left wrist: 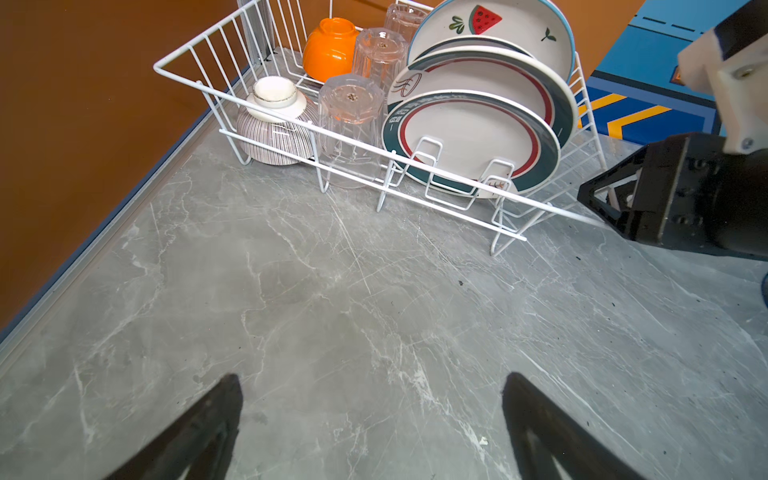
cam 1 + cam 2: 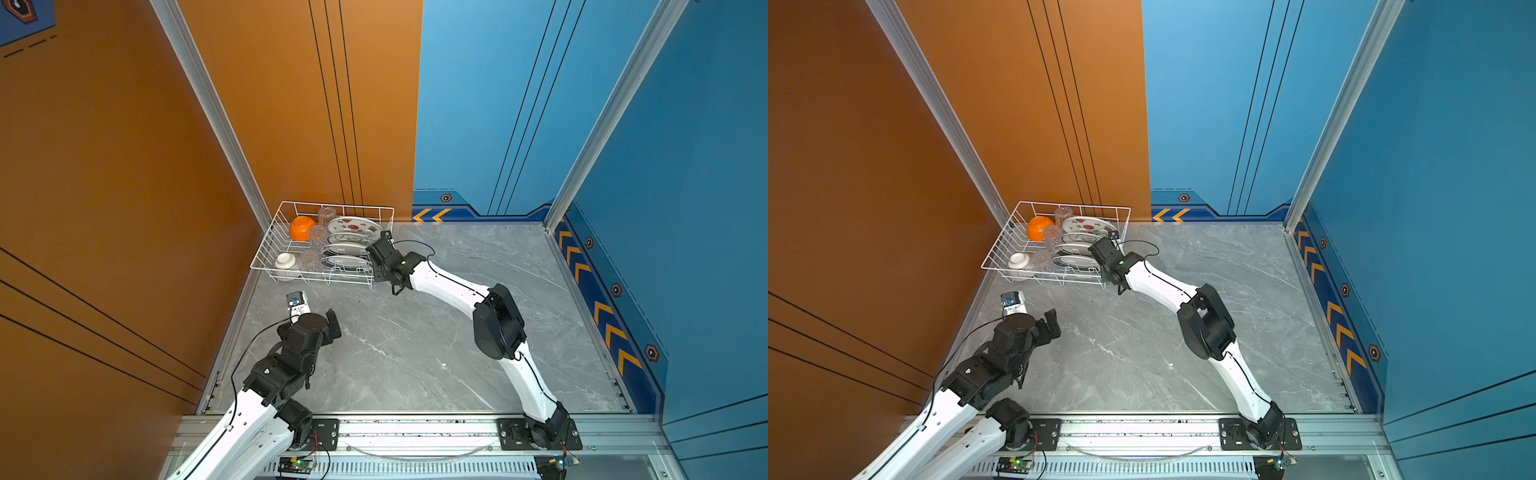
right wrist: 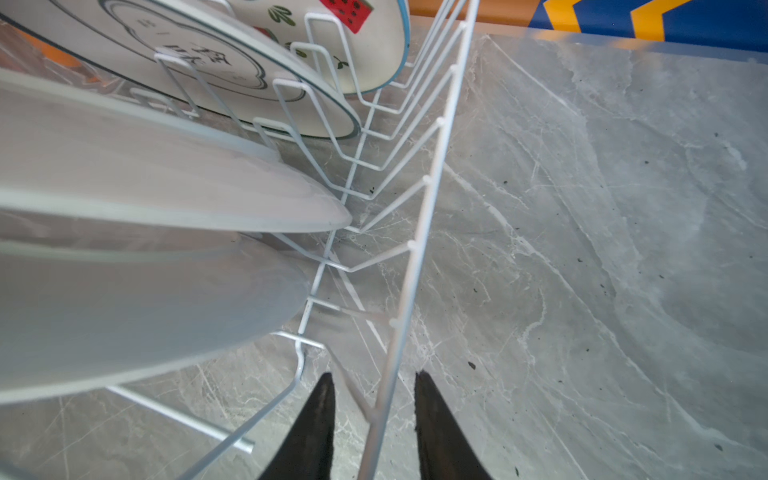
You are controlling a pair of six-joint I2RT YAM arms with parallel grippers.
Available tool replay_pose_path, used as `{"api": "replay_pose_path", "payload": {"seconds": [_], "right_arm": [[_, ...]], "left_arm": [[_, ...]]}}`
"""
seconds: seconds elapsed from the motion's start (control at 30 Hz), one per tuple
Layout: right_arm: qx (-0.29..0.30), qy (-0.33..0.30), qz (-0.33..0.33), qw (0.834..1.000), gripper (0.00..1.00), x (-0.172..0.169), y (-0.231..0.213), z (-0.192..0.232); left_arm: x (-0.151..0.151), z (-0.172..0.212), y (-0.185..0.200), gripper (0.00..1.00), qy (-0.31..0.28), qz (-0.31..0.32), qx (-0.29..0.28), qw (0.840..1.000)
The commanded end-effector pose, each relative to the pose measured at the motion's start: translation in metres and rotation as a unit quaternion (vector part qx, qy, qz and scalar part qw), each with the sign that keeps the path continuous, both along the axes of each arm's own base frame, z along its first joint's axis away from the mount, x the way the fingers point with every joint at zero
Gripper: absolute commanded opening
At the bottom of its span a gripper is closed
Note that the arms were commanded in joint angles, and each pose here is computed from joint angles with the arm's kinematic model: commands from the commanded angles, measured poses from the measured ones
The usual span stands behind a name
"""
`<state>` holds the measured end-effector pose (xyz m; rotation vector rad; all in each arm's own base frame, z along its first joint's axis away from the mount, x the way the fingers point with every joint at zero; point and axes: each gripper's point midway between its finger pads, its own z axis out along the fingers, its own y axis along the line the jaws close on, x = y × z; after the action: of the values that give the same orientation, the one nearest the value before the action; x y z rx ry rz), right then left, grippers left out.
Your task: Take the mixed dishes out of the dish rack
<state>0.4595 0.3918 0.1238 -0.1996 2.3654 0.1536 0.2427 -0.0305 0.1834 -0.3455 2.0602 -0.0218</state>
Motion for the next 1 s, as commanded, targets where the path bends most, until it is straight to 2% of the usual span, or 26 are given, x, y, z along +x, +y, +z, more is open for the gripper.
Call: {"api": "replay_pose_path", "payload": {"seconds": [0.0, 0.27, 0.57, 0.73, 0.97], "right_arm": [[-0.053, 0.016, -0.020, 0.998, 0.27, -0.003, -0.017, -0.016], [-0.052, 0.036, -0.074, 0.995, 0.00, 0.009, -0.049, -0.030], [-0.073, 0.052, -0.120, 0.989, 0.00, 0.000, -0.103, -0.033], [-0.087, 0.059, -0.132, 0.986, 0.00, -0.024, -0.129, -0.041], [-0.075, 0.070, -0.171, 0.980, 0.00, -0.059, -0.182, -0.044]], "left_arm": [[-0.004, -0.004, 0.006, 0.98, 0.003, 0.006, 0.017, 1.000], [-0.005, -0.002, 0.008, 0.98, -0.002, 0.010, 0.020, 1.000], [-0.003, -0.003, 0.009, 0.98, 0.002, 0.017, 0.024, 1.000], [-0.001, -0.001, 0.008, 0.98, 0.003, 0.018, 0.023, 1.000], [0.001, 0.001, 0.002, 0.98, 0.006, 0.010, 0.014, 1.000]]}}
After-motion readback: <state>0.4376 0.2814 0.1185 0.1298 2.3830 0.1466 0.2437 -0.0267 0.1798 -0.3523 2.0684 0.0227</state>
